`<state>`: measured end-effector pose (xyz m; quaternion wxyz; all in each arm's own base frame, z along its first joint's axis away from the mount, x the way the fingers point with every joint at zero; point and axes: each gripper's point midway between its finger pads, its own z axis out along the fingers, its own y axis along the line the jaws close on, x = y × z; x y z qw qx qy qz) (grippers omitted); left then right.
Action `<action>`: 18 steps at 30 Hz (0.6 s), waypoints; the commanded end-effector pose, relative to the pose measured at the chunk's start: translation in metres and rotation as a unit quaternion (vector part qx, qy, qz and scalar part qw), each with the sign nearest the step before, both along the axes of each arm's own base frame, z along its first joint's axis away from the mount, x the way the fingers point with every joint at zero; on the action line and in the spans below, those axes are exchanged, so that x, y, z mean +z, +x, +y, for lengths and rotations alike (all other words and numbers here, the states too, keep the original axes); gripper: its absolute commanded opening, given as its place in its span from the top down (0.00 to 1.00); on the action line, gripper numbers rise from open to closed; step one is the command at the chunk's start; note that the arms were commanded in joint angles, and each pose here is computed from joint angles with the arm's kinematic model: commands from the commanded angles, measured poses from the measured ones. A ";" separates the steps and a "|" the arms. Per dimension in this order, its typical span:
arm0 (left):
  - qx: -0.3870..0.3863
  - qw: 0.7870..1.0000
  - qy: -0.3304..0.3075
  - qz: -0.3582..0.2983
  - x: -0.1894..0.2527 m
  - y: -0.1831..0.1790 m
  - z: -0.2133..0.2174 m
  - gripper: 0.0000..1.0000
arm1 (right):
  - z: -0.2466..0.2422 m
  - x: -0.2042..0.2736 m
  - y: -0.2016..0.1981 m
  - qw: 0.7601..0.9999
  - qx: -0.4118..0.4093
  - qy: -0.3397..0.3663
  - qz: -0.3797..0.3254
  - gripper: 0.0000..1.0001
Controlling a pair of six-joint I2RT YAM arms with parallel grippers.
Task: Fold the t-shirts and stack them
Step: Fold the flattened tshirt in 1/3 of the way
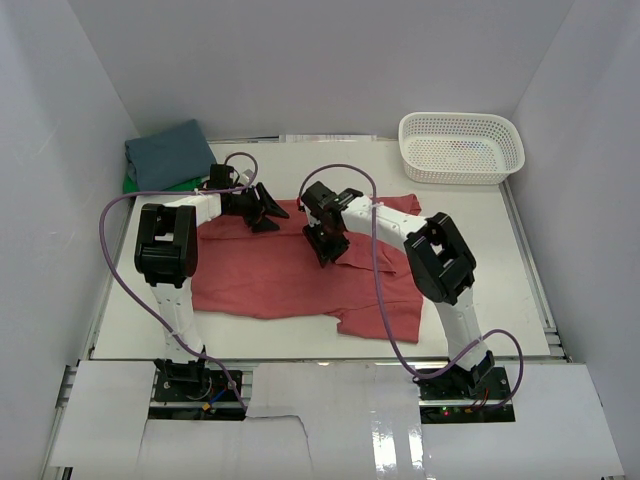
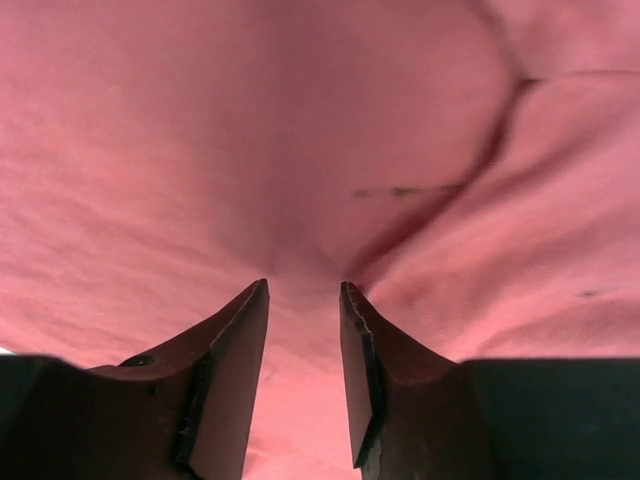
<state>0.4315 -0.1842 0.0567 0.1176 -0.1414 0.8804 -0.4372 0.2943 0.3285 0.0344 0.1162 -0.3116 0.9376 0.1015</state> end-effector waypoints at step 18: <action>0.091 0.989 0.094 -0.072 0.074 0.025 0.115 0.37 | -0.135 0.042 0.151 0.969 -0.218 -0.040 -0.106 0.27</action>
